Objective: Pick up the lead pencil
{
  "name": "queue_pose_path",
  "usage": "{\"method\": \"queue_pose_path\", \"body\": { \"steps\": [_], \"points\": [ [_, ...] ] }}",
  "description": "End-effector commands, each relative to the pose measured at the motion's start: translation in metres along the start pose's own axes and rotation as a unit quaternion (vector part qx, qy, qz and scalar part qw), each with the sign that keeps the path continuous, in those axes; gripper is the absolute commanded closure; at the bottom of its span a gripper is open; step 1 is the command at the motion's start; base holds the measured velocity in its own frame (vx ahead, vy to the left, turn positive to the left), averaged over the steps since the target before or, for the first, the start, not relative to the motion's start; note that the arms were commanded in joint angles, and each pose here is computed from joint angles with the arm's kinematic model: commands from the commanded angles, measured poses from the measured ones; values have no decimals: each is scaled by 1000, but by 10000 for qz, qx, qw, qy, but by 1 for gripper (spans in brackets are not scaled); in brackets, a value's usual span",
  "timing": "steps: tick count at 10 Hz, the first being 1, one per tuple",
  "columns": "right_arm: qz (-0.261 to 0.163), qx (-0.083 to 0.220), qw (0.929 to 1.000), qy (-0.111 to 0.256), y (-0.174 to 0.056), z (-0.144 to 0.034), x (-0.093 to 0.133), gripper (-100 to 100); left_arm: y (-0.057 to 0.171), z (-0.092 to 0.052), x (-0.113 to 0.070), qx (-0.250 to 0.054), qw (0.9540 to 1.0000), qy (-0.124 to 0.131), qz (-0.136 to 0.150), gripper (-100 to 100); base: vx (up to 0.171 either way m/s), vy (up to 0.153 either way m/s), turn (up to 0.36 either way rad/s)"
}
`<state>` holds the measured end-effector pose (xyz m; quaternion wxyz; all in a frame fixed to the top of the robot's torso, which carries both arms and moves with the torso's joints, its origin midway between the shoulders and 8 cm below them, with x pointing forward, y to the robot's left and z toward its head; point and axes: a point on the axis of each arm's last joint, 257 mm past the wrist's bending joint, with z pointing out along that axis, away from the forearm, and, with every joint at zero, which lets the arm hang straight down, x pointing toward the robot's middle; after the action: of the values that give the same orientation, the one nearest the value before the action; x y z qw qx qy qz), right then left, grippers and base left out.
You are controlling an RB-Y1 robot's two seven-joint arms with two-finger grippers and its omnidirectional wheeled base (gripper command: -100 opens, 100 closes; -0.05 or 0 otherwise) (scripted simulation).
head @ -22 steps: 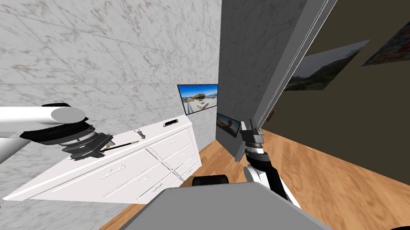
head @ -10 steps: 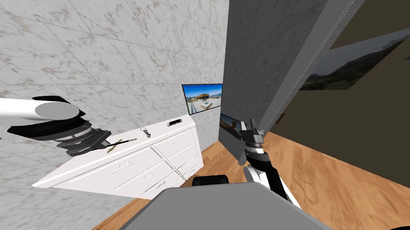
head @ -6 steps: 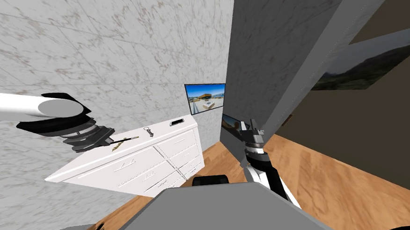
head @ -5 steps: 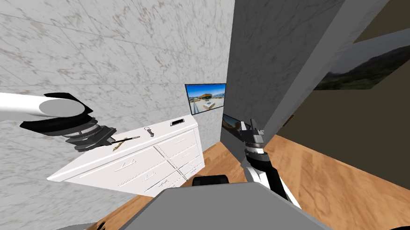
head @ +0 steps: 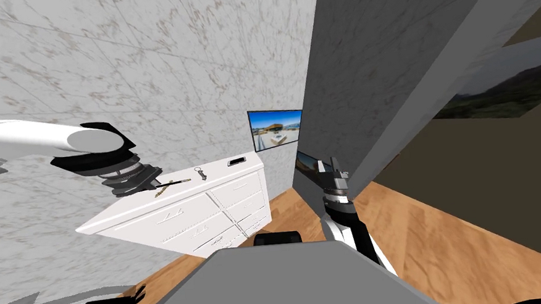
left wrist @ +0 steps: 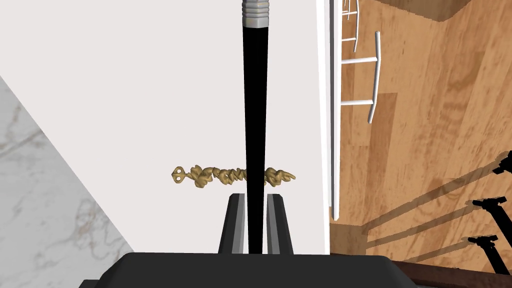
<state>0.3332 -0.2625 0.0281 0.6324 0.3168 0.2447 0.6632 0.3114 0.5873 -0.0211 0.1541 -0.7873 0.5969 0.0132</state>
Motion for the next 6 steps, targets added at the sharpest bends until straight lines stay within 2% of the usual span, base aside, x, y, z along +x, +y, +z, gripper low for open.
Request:
{"method": "queue_pose_path", "body": {
  "steps": [1, 2, 3, 4, 5, 6],
  "points": [
    [0, 0, 10000, 0, 0, 0, 0, 0, -7, -2, 14, 44, 9999, 22, 104, 100, 32, 12, 108],
    [0, 0, 10000, 0, 0, 0, 0, 0, 2, 6, 18, -125, 9998, 108, 97, 100, 27, 10, 51],
    [0, 0, 10000, 0, 0, 0, 0, 0, -7, 0, 33, -33, 9997, 124, 199, 100, 31, 12, 97],
    [0, 0, 10000, 0, 0, 0, 0, 0, 2, 8, 36, -202, 9994, 200, 179, 100, 28, 13, 59],
    [0, 0, 10000, 0, 0, 0, 0, 0, -2, 4, 32, -129, 9996, 156, 178, 100, 8, 2, 4],
    [0, 0, 10000, 0, 0, 0, 0, 0, -1, 4, 32, -136, 9996, 169, 174, 0, 0, 0, 0]
  ]
}}
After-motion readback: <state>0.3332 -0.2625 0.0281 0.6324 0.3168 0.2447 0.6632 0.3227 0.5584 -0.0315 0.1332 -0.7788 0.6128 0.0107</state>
